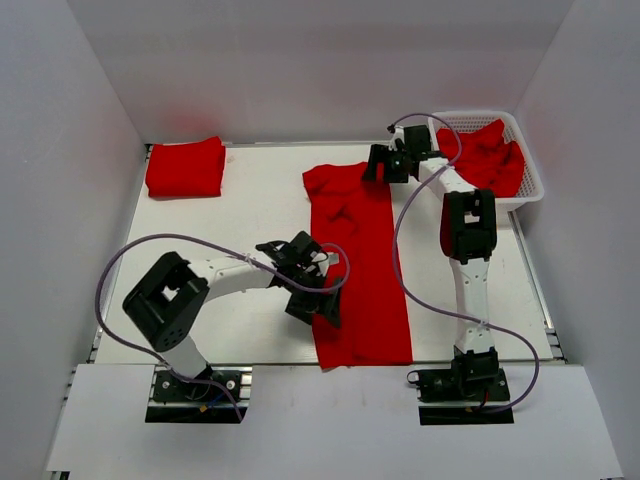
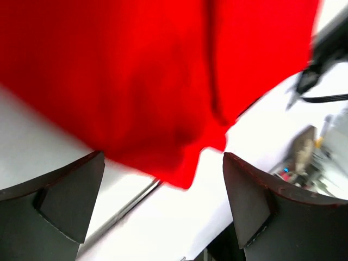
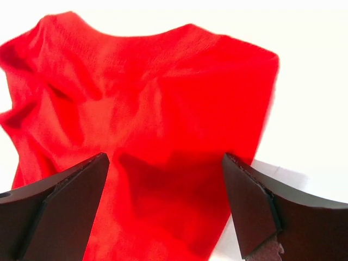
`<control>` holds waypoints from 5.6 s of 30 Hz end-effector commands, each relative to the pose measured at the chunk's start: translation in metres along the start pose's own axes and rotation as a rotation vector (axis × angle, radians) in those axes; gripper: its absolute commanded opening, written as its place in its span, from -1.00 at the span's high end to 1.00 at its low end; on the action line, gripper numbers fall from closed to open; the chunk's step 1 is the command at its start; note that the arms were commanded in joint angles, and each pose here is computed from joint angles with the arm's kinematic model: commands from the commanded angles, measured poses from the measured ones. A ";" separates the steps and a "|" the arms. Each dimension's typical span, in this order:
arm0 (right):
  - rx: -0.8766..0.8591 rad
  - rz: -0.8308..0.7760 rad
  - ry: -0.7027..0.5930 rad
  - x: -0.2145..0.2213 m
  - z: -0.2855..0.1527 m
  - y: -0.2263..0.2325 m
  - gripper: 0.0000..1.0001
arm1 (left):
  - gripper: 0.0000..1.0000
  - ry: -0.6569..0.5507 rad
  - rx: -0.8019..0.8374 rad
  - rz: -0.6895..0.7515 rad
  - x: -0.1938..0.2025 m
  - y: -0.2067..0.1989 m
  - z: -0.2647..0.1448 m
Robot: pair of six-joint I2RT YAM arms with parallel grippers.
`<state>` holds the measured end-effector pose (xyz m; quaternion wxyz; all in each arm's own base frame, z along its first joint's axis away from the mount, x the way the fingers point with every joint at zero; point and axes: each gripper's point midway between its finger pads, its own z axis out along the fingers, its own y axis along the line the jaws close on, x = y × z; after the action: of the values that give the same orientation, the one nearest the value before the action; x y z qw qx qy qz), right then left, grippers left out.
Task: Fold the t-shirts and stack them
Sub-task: Rotate the tshirt 90 degrees, then grab the bottom of the folded rectangular tshirt with both arms, then fold the folded rectangular tshirt in 1/3 of the way
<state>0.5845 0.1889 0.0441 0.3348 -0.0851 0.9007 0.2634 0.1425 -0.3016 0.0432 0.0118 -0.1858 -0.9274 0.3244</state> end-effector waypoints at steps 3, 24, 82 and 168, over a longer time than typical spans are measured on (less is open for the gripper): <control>-0.081 -0.166 -0.058 -0.033 -0.063 0.065 -0.81 | -1.00 -0.193 -0.250 -0.013 -0.032 0.022 -0.055; -0.221 -0.294 0.195 0.082 -0.025 0.170 -0.81 | -1.00 -0.620 -0.677 -0.386 -0.106 0.147 -0.190; -0.003 -0.072 -0.175 0.017 -0.105 0.194 -0.81 | -1.00 -0.573 -0.310 -0.324 -0.095 0.130 -0.149; 0.161 0.073 -0.157 0.155 -0.225 0.134 1.00 | 1.00 -0.785 -0.680 -0.125 -0.120 0.026 -0.131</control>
<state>0.2619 0.1901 0.1151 0.3399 -0.0115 0.9112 0.2324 0.2555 -0.2523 0.1172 -0.3398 0.0111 -0.9383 0.0640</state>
